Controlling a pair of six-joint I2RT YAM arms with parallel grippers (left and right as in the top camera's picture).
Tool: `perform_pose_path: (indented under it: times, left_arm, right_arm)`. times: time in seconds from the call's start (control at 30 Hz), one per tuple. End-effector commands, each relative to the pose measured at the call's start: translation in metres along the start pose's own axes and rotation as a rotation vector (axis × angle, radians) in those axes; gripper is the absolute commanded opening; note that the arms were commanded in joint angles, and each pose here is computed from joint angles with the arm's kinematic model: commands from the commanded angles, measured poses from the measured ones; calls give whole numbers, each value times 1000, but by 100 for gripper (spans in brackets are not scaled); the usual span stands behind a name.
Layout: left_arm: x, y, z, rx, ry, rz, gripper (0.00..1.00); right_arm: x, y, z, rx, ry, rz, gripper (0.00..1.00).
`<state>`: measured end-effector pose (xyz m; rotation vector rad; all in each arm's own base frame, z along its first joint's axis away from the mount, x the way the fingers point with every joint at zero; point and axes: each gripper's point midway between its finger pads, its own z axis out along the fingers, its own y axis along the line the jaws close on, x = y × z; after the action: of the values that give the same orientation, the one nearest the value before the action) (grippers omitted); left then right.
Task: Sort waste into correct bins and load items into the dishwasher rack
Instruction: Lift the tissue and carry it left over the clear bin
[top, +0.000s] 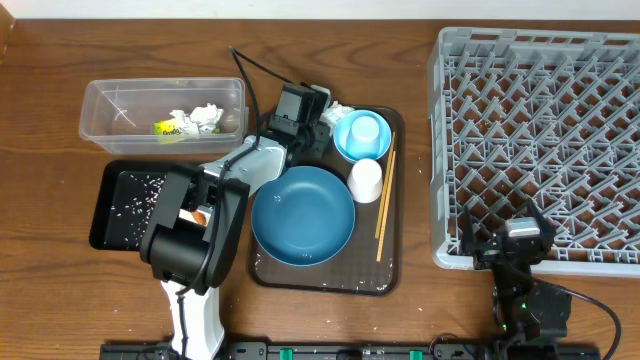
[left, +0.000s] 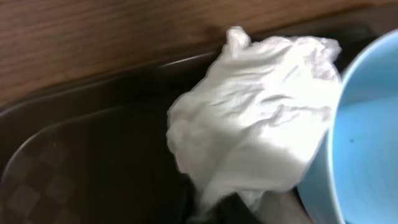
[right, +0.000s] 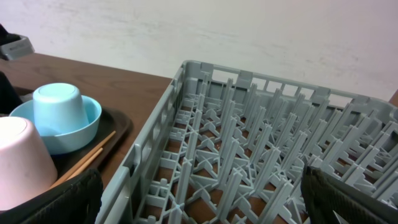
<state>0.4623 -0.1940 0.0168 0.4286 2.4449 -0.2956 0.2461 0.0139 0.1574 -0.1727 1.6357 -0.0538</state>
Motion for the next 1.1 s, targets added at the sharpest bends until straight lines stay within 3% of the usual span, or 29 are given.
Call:
perform_pose_path:
  times: [0.0, 0.3, 0.53, 0.67, 0.83, 1.07]
  left_arm:
    - [-2, -1, -1, 0, -4, -27, 6]
    - [-56, -4, -64, -12, -152, -61, 6]
    - [-78, 22, -114, -140, -226, -109, 6]
    - [-87, 56, -145, -289, -284, -210, 6]
    - [-81, 111, -176, -498, -326, -361, 6]
    - [-46, 168, -188, -602, -270, -569, 6]
  right_arm:
    - [2, 2, 0, -4, 5, -12, 99]
    - [2, 2, 0, -4, 5, -12, 99]
    - [2, 2, 0, -4, 5, -12, 99]
    - [2, 2, 0, -4, 5, -12, 99]
    - [2, 2, 0, -4, 5, -12, 99]
    - [2, 2, 0, -4, 5, -12, 99]
